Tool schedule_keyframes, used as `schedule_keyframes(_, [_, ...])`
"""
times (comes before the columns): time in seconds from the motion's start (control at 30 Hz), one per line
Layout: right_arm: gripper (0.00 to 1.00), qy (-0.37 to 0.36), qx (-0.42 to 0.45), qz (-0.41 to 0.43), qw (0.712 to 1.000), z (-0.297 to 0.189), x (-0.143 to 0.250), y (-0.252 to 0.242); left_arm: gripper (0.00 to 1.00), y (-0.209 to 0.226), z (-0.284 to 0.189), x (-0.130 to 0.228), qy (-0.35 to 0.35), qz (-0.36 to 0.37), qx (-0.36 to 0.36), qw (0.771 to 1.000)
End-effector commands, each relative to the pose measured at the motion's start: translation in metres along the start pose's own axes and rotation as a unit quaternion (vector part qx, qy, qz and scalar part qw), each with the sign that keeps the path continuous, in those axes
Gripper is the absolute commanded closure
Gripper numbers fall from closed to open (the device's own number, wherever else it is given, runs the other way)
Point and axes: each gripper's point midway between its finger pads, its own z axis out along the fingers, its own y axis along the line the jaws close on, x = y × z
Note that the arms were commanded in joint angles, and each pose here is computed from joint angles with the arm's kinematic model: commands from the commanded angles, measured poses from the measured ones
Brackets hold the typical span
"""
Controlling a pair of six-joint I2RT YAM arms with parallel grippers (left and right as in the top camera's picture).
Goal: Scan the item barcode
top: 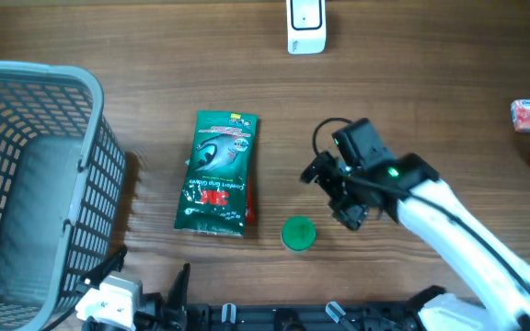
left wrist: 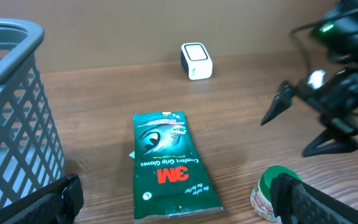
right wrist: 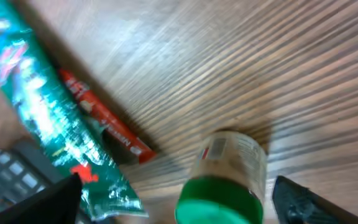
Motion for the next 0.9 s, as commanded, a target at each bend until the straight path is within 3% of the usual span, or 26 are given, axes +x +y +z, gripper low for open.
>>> schedule_keyframes(0.0, [0.0, -0.062, 0.03, -0.049, 0.996, -0.01, 0.009, -0.004, 0.0, -0.003, -0.001, 0.0, -0.003, 0.008, 0.01, 1.0])
schedule_keyframes(0.37, [0.0, -0.043, 0.173, -0.092, 0.98, 0.059, 0.046, -0.04, 0.0, -0.003, -0.001, 0.0, -0.003, 0.008, 0.01, 1.0])
schedule_keyframes(0.47, [0.09, -0.047, 0.176, -0.093, 0.979, 0.077, 0.042, -0.038, 0.0, -0.003, -0.001, 0.0, -0.003, 0.008, 0.01, 1.0])
schedule_keyframes(0.57, [0.28, -0.045, 0.17, -0.093, 0.98, 0.087, 0.042, -0.034, 0.0, -0.003, -0.001, 0.0, -0.003, 0.008, 0.009, 1.0])
schedule_keyframes(0.63, [0.36, -0.044, 0.168, -0.092, 0.981, 0.089, 0.042, -0.033, 0.0, -0.003, -0.001, 0.0, -0.003, 0.008, 0.01, 1.0])
schedule_keyframes(0.87, [0.37, -0.055, 0.164, -0.034, 0.984, 0.086, 0.023, -0.033, 0.0, -0.003, -0.001, 0.0, -0.003, 0.008, 0.01, 1.0])
